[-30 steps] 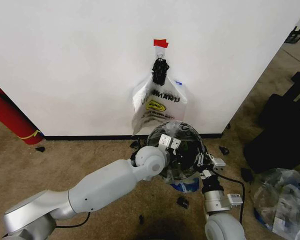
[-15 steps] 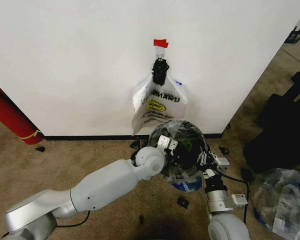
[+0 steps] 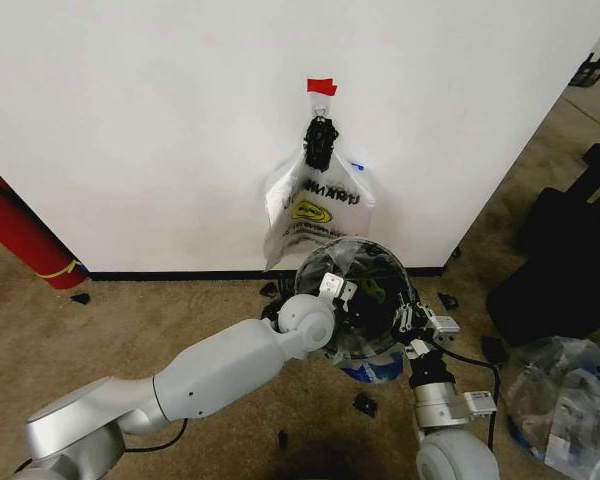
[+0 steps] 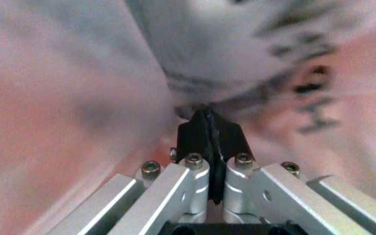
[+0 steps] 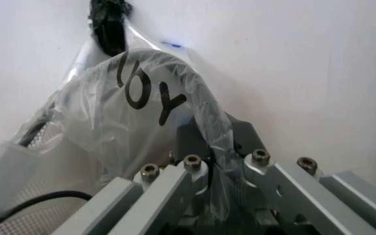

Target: Pick up the garbage bag from the wall and place it over the trash bin.

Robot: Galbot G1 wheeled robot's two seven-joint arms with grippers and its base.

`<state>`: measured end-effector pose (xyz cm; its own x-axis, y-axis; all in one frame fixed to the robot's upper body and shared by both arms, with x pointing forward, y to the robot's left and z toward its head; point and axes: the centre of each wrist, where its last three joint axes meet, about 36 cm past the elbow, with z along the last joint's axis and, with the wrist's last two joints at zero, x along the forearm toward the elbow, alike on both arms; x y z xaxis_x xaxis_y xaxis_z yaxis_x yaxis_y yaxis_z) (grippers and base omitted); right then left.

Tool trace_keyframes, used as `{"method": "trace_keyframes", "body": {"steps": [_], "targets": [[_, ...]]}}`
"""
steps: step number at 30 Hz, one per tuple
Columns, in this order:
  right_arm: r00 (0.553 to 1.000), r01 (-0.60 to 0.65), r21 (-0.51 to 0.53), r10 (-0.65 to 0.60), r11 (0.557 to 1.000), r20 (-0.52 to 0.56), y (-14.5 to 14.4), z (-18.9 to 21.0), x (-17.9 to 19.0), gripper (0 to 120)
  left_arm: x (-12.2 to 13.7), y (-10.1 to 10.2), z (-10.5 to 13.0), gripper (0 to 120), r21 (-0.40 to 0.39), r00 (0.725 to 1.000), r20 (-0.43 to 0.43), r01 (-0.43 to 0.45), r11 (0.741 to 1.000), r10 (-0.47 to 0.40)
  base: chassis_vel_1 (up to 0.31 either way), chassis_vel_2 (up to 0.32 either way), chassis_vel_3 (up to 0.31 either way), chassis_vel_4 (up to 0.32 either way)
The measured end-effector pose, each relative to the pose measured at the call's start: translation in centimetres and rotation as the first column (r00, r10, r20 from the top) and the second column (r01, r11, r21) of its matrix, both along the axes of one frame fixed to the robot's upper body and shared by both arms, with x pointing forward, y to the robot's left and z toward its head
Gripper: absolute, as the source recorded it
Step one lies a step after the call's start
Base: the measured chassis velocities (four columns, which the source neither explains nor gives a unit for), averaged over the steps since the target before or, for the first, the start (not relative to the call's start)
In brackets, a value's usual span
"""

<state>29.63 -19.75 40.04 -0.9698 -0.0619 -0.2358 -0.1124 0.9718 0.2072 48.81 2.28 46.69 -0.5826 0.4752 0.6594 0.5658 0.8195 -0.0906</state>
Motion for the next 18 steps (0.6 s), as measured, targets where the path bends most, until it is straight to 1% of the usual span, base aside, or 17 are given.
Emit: {"method": "trace_keyframes", "body": {"steps": [2,5,6,10,14,18], "targets": [[1.000,0.016,0.001,-0.016,1.000,-0.008,-0.2,-0.4,0.4,1,-0.7,0.7,0.9,0,-0.016,1.000,0.018,0.014,1.000,-0.014,0.000,0.000,0.000,0.000],[0.998,0.049,0.016,-0.048,0.999,-0.031,-0.4,-1.4,1.1,1,-1.5,1.9,2.9,0,-0.044,0.998,0.048,0.035,0.998,-0.033,0.000,0.000,0.000,0.000],[0.998,0.049,0.016,-0.048,0.999,-0.031,-0.4,-1.4,1.1,1,-1.5,1.9,2.9,0,-0.044,0.998,0.048,0.035,0.998,-0.033,0.000,0.000,0.000,0.000],[0.997,0.068,0.028,-0.067,0.997,-0.046,-0.4,-2.0,1.8,1,-3.0,3.4,4.7,0,-0.070,0.996,0.067,0.065,0.995,-0.061,0.000,0.000,0.000,0.000],[0.996,0.072,0.031,-0.071,0.997,-0.048,-0.3,-2.0,2.2,1,-3.6,4.1,5.5,0,-0.108,0.995,0.083,0.055,0.993,-0.046,0.000,0.000,0.000,0.000],[0.996,0.074,0.028,-0.073,0.997,-0.054,-0.3,-2.2,2.3,1,-3.5,4.4,6.8,0,-0.170,0.992,0.126,0.013,0.985,0.008,0.000,0.000,0.000,0.000]]}}
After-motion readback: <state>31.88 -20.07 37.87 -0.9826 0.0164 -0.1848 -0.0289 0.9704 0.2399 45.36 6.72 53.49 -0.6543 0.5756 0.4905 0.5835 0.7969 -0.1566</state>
